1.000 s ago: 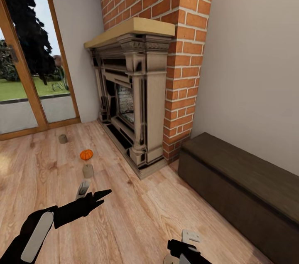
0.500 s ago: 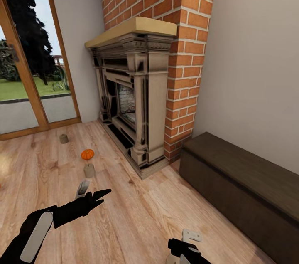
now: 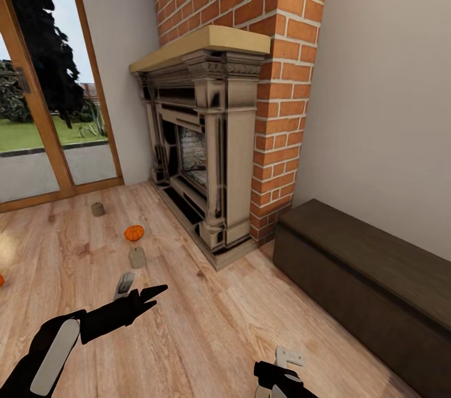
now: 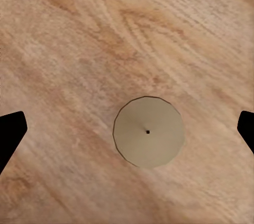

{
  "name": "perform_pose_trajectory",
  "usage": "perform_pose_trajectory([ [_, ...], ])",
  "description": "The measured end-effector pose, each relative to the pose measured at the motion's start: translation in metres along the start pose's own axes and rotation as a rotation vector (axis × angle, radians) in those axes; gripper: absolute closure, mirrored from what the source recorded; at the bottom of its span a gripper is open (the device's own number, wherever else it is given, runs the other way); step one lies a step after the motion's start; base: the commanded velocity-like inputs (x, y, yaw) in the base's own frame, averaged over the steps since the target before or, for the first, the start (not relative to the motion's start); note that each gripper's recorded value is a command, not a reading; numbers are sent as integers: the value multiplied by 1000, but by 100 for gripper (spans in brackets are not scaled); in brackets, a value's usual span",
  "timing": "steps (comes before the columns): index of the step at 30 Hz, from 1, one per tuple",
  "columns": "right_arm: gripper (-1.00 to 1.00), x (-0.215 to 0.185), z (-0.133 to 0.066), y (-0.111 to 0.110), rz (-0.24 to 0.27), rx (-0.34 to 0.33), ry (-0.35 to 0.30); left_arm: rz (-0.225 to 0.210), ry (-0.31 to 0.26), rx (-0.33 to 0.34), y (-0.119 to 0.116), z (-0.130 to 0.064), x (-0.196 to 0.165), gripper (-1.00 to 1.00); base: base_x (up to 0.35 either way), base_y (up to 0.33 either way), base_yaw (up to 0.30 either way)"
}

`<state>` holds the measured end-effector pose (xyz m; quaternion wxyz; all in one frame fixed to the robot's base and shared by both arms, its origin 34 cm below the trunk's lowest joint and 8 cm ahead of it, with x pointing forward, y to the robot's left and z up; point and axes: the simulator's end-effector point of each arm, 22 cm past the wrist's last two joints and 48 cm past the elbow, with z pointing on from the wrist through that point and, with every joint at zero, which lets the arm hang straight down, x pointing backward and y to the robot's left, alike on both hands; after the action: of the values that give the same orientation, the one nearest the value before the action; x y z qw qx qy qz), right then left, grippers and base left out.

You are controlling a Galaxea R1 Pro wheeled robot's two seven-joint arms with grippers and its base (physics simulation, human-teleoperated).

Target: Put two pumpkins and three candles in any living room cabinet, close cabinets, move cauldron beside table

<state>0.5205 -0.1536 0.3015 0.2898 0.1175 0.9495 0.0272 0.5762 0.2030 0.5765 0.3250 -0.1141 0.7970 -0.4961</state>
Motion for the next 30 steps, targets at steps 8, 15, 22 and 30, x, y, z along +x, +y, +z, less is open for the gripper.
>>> perform_pose_trajectory([
  [8,-100,6,7,-1,0,-2,-8,0,-3,-2,10,0,6,-100,0,0,0],
  [15,-100,16,18,-2,3,-4,-20,-7,-19,-3,25,-1,10,-100,0,0,0],
  [22,-100,29,29,-4,0,-6,-19,-10,-19,-5,39,1,20,-100,0,0,0],
  [30,-100,43,37,-7,0,0,7,-31,-5,-19,54,6,27,-100,0,0,0],
])
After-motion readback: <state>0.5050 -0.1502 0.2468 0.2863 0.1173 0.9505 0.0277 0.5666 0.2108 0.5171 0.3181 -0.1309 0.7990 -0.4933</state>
